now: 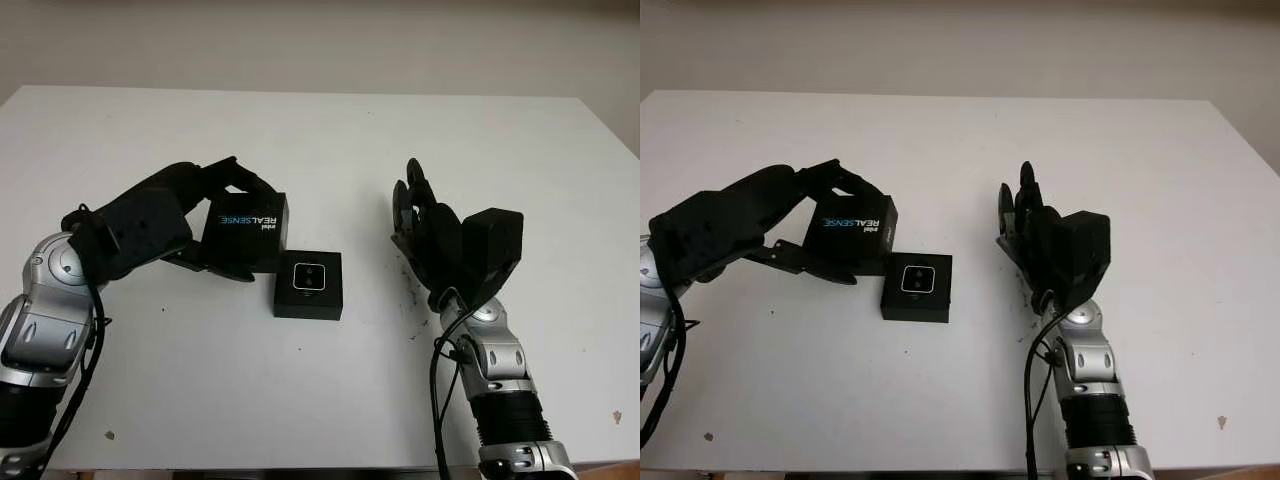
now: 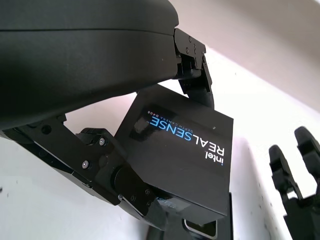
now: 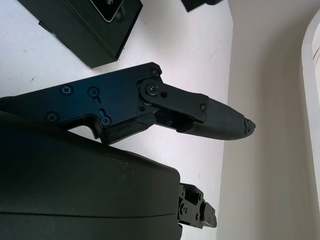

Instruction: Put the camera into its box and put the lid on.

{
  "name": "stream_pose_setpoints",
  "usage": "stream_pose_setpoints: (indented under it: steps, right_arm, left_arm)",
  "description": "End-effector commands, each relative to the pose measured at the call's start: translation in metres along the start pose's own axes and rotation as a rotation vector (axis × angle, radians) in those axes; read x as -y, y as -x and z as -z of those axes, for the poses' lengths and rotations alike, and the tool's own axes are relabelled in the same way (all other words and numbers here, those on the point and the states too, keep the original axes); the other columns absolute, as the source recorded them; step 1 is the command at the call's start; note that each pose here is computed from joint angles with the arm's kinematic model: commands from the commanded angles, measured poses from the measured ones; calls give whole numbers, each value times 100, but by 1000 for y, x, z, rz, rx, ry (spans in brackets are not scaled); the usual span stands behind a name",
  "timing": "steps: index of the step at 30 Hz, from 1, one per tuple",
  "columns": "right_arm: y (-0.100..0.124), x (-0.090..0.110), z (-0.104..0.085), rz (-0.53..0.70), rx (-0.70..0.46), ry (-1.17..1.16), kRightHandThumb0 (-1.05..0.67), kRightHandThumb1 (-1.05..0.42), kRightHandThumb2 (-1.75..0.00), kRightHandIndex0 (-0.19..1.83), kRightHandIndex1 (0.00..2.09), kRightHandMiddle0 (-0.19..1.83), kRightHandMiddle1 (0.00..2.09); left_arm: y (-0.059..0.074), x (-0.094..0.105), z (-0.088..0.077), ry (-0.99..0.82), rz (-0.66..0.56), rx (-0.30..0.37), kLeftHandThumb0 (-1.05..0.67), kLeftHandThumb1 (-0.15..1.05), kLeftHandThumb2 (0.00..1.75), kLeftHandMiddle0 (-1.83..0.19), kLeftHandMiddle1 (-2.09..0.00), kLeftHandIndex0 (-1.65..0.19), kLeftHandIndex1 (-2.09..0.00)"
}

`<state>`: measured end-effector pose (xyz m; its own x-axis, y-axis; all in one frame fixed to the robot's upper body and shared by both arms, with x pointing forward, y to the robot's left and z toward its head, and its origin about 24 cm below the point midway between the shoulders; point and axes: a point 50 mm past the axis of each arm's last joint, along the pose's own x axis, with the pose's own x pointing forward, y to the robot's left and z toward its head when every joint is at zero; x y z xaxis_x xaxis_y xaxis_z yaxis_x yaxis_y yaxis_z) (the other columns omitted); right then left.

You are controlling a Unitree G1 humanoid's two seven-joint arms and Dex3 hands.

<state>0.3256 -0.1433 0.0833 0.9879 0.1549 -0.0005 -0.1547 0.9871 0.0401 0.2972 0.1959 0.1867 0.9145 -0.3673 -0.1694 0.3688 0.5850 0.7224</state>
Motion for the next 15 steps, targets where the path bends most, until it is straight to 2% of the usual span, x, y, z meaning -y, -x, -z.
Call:
stream_pose_setpoints:
  steps: [1,4,15]
  right_arm:
    - [0,-2,-1,1,18,-1,-73,-105,-69,-19,0,-19,0]
    - [0,-3,-2,2,21,-5,-74,-105,-69,-19,0,-19,0]
    - [-1,-2,-3,21,36,-4,-75,-105,-68,-19,0,-19,0]
  left_arm:
    - [-2,2,-14,-4,19,36,-23,95,5,-40,-149,-30,-138]
    - [-6,9,-17,34,71,25,-26,95,5,-39,-162,-30,-144]
    - [-16,26,-13,202,124,-35,-27,94,5,-38,-162,-30,-150]
